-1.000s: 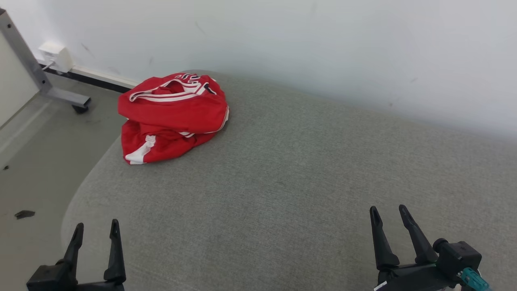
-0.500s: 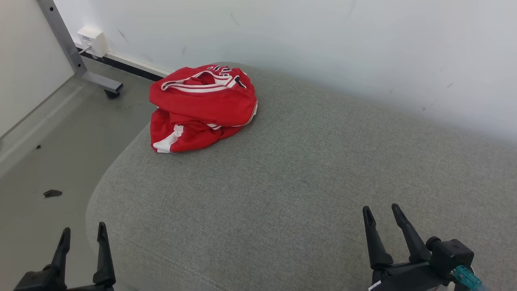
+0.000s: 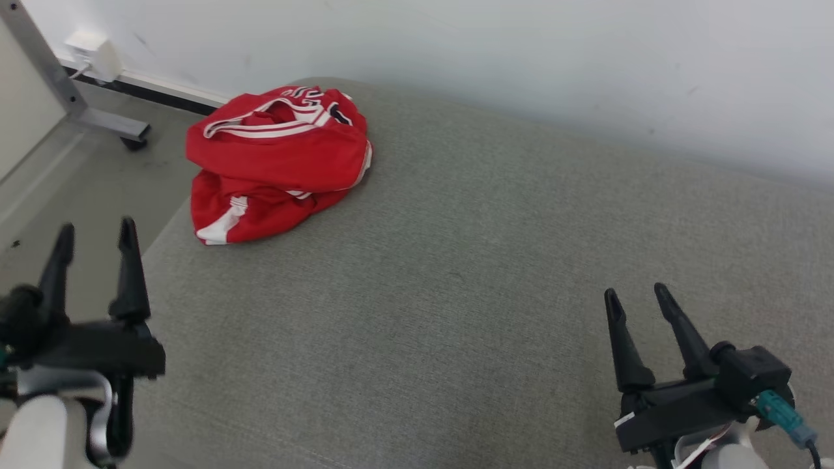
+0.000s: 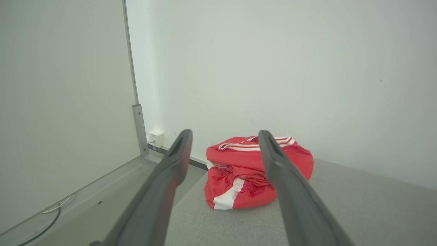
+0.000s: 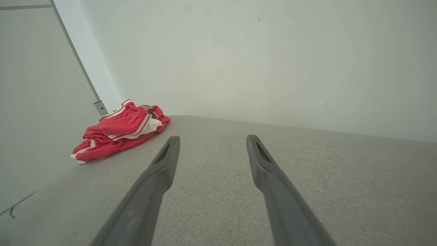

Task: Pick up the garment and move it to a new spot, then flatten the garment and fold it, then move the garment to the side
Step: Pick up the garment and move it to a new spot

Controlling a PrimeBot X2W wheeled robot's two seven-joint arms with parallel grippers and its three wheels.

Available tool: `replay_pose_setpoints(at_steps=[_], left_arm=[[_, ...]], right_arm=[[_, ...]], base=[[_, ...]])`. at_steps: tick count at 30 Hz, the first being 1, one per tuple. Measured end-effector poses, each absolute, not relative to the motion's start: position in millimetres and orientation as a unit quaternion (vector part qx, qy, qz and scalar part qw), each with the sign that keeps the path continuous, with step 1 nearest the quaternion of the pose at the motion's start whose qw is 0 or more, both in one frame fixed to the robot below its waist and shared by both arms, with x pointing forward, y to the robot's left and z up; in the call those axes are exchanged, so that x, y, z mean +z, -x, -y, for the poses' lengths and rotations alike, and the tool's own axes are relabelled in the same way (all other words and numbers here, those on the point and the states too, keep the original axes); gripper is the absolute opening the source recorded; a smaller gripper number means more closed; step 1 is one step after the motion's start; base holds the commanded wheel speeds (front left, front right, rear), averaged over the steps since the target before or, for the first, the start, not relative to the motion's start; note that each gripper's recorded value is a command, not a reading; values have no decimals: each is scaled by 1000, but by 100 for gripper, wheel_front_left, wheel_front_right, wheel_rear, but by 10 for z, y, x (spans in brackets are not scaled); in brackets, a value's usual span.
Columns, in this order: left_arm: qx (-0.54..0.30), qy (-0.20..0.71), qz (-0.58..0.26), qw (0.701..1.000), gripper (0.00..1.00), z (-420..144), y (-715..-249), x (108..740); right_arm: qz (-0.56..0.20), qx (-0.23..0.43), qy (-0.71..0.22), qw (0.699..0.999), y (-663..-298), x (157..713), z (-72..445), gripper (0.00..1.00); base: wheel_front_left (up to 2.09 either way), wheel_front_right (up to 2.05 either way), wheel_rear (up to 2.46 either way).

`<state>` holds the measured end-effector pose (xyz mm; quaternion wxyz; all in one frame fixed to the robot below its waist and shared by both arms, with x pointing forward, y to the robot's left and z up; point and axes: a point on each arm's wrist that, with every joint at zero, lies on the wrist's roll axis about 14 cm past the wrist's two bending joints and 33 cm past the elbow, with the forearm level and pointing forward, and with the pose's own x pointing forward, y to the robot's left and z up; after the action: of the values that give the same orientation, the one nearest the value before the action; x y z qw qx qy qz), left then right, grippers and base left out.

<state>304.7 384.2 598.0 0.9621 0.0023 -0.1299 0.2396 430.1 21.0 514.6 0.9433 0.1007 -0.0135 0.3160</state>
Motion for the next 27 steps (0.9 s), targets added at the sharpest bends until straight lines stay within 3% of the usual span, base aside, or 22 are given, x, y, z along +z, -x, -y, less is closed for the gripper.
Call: replay_pose_setpoints(at_steps=[8,15,18,27], left_arm=[[189,-15,164,968,100,-3857,-4026,6551],[156,-13,137,978,100,-3770,-4808,6543],[147,-2,94,985,100,-3743,-5256,6289],[131,25,-70,989,100,-3594,-5838,5220]], right_arm=[[30,228,-86,969,-4726,5073,497,100],[18,152,-78,985,-4859,4832,1075,100],[8,111,-68,991,-4877,4694,1396,100],[-25,58,-49,997,-4812,4412,1819,100]], base=[[0,0,0],[0,0,0],[0,0,0],[0,0,0]])
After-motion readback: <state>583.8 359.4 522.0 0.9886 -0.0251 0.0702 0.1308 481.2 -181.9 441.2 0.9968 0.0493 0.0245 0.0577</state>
